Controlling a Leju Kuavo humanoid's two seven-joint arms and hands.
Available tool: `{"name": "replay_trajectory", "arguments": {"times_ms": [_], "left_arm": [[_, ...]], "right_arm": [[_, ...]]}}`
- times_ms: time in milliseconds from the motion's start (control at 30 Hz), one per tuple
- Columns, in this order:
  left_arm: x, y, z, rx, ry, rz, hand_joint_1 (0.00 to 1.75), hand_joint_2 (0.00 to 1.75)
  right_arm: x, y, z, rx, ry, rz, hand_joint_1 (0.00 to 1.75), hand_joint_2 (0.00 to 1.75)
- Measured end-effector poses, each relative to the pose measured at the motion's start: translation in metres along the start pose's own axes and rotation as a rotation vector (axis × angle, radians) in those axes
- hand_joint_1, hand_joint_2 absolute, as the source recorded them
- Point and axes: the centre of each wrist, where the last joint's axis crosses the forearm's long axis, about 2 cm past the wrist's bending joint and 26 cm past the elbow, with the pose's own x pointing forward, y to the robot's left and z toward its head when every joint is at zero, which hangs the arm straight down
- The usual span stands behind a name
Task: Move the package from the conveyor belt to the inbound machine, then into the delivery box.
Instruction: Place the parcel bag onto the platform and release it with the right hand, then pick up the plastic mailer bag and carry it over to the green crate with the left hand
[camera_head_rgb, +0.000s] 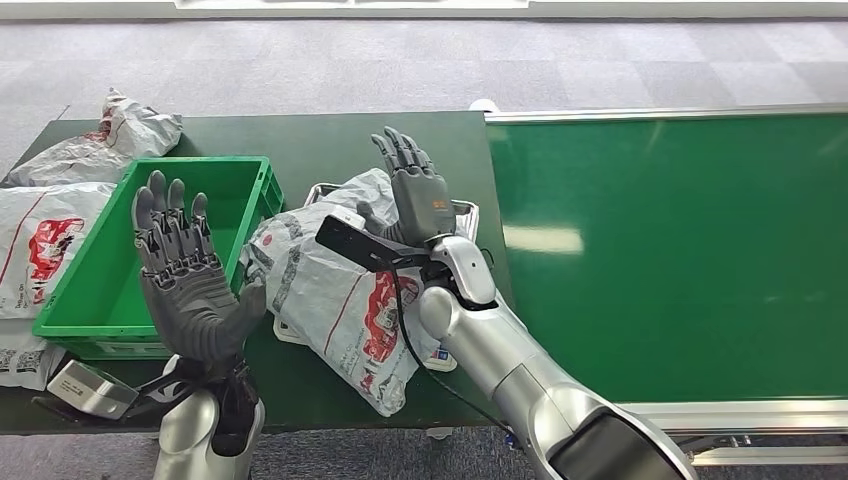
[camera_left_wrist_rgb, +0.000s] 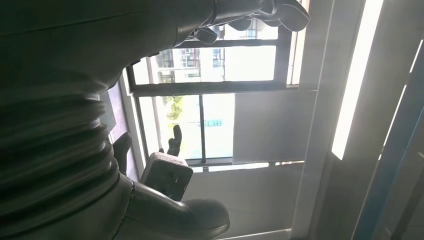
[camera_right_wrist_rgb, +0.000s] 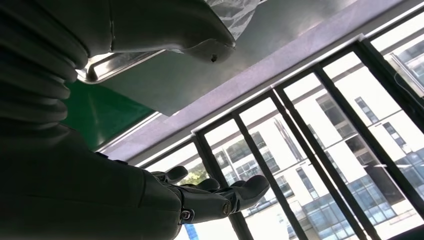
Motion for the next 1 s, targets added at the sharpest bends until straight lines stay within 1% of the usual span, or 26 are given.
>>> {"name": "replay_trajectory", "arguments": {"times_ms": [200, 267, 333, 400, 467, 533, 633, 733, 833, 867, 933, 967, 1000], "left_arm": [[0.002, 0.001, 0.000, -0.004, -0.004, -0.010, 0.00, 1.75], [0.003, 0.003, 0.001, -0.005, 0.003, -0.020, 0.00, 1.75], [0.003, 0.005, 0.003, -0.008, 0.017, -0.035, 0.00, 1.75], [0.003, 0.006, 0.004, -0.013, 0.031, -0.056, 0.00, 1.75], [0.002, 0.008, 0.004, -0.021, 0.046, -0.095, 0.00, 1.75], [-0.001, 0.008, 0.004, -0.032, 0.064, -0.158, 0.00, 1.75], [-0.008, 0.009, 0.002, -0.047, 0.090, -0.264, 0.00, 1.75], [-0.019, 0.011, -0.002, -0.083, 0.140, -0.425, 0.00, 1.75], [-0.031, 0.013, -0.009, -0.159, 0.219, -0.618, 0.00, 1.75], [-0.037, 0.013, -0.012, -0.205, 0.262, -0.703, 0.00, 1.75], [-0.053, 0.009, -0.021, -0.366, 0.367, -0.965, 0.00, 1.75], [-0.060, 0.007, -0.023, -0.459, 0.396, -1.107, 0.00, 1.75], [-0.066, 0.006, -0.024, -0.544, 0.405, -1.228, 0.00, 1.75]], "right_arm": [[-0.002, -0.002, -0.001, 0.002, 0.025, 0.008, 0.00, 1.75], [-0.005, -0.005, 0.000, -0.065, 0.020, -0.022, 0.00, 1.75], [-0.008, -0.013, 0.005, -0.220, -0.018, -0.090, 0.00, 1.75], [-0.009, -0.026, 0.011, -0.389, -0.057, -0.142, 0.00, 1.75], [-0.009, -0.042, 0.019, -0.543, -0.113, -0.153, 0.00, 1.75], [-0.007, -0.067, 0.032, -0.728, -0.210, -0.118, 0.00, 1.75], [0.000, -0.114, 0.057, -0.979, -0.321, -0.030, 0.00, 1.75], [0.011, -0.152, 0.084, -1.155, -0.390, 0.032, 0.00, 1.75], [0.020, -0.174, 0.105, -1.265, -0.447, 0.067, 0.00, 1.75], [0.022, -0.178, 0.110, -1.288, -0.459, 0.075, 0.00, 1.75], [0.024, -0.184, 0.118, -1.322, -0.478, 0.085, 0.00, 1.75], [0.025, -0.186, 0.121, -1.334, -0.485, 0.090, 0.00, 1.75], [0.025, -0.188, 0.123, -1.343, -0.490, 0.093, 0.00, 1.75]]}}
